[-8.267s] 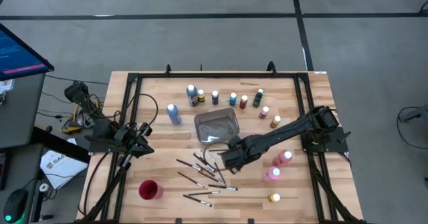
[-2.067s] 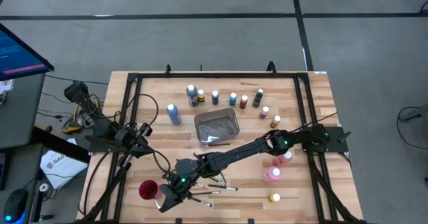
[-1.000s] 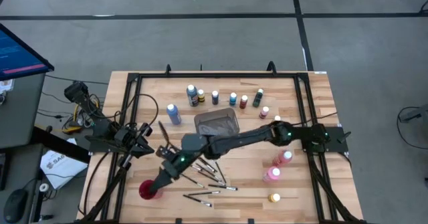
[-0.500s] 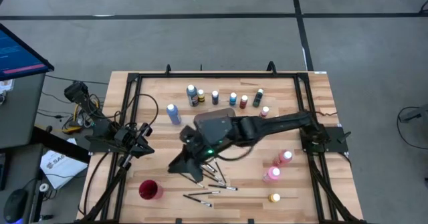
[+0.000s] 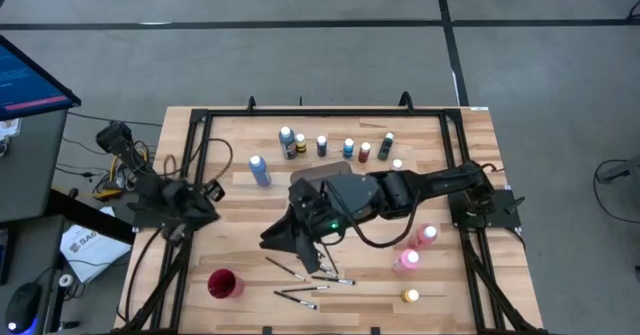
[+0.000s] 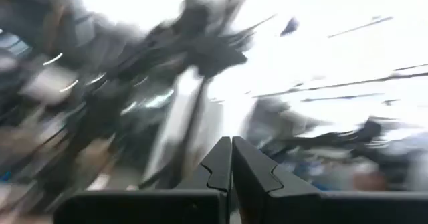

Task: Pick & Place Paint Supplies
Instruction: Put the silver paintbrush into the red cup

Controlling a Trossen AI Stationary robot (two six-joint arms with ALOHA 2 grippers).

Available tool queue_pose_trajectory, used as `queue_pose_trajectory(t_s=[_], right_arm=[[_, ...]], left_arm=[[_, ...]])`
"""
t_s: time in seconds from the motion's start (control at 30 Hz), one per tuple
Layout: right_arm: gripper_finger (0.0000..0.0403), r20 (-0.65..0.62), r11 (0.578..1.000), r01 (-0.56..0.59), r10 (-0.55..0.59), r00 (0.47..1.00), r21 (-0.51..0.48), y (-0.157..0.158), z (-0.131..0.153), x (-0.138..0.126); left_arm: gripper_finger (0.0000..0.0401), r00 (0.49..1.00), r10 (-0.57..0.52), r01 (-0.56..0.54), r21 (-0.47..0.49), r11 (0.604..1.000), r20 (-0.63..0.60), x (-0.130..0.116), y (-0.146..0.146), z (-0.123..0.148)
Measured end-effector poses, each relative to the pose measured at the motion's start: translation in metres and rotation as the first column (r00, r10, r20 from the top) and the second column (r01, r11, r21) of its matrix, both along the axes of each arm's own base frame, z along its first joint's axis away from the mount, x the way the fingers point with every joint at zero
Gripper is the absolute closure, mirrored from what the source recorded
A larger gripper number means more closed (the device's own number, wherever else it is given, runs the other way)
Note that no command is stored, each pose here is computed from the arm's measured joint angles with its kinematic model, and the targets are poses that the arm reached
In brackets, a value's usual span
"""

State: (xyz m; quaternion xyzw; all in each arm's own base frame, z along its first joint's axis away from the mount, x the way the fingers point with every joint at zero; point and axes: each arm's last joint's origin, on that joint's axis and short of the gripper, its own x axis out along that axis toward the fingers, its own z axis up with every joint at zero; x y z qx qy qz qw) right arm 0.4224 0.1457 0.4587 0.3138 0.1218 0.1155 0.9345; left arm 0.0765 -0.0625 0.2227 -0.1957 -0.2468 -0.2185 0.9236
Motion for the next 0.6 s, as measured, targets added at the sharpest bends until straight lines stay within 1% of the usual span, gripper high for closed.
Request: queue_pose_trajectory(t_s=[0.03, 0.07, 0.13, 0.17, 0.23, 0.33, 0.4, 0.5, 0.53, 0.57, 0.6], right_arm=[[0.0295, -0.001, 1.0, 0.001, -0.001, 1.0, -0.009, 0.0, 0.0, 0.0], [0.0295, -0.013, 1.0, 0.002, -0.002, 1.0, -0.018, -0.001, -0.002, 0.0], [0.0295, -0.038, 1.0, 0.008, -0.009, 0.999, -0.028, -0.004, -0.004, 0.001], [0.0295, -0.051, 1.0, 0.01, -0.012, 0.999, -0.028, -0.005, -0.005, 0.001], [0.0295, -0.066, 0.999, 0.016, -0.018, 0.998, -0.03, -0.008, -0.007, 0.001], [0.0295, -0.068, 0.999, 0.024, -0.027, 0.997, -0.031, -0.011, -0.007, 0.002], [0.0295, -0.082, 0.998, 0.026, -0.03, 0.996, -0.05, -0.013, -0.009, 0.002], [0.0295, -0.136, 0.994, 0.063, -0.074, 0.988, -0.087, -0.016, -0.015, 0.001], [0.0295, -0.159, 0.993, 0.074, -0.089, 0.983, -0.095, -0.017, -0.017, 0.001], [0.0295, -0.189, 0.991, 0.089, -0.106, 0.976, -0.097, -0.019, -0.02, 0.0], [0.0295, -0.223, 0.99, 0.108, -0.125, 0.967, -0.088, -0.02, -0.023, 0.0]], left_arm=[[0.0398, 0.996, -0.061, 0.058, 0.044, 0.997, 0.07, -0.003, -0.001, 0.003], [0.0398, 0.98, -0.142, 0.13, 0.091, 0.987, 0.142, -0.007, -0.001, 0.005], [0.0398, 0.926, -0.294, 0.265, 0.144, 0.953, 0.237, -0.015, -0.001, 0.009], [0.0398, 0.896, -0.36, 0.33, 0.153, 0.932, 0.26, -0.018, 0.0, 0.01], [0.0398, 0.858, -0.444, 0.418, 0.15, 0.896, 0.26, -0.02, 0.002, 0.011], [0.0398, 0.829, -0.511, 0.489, 0.148, 0.859, 0.228, -0.02, 0.005, 0.01], [0.0398, 0.805, -0.559, 0.532, 0.175, 0.829, 0.2, -0.019, 0.006, 0.008], [0.0398, 0.764, -0.621, 0.584, 0.22, 0.781, 0.174, -0.018, 0.009, 0.008], [0.0398, 0.76, -0.627, 0.588, 0.23, 0.776, 0.171, -0.018, 0.011, 0.008], [0.0398, 0.767, -0.615, 0.574, 0.236, 0.784, 0.181, -0.017, 0.014, 0.009], [0.0398, 0.783, -0.593, 0.553, 0.226, 0.802, 0.189, -0.017, 0.017, 0.01]])
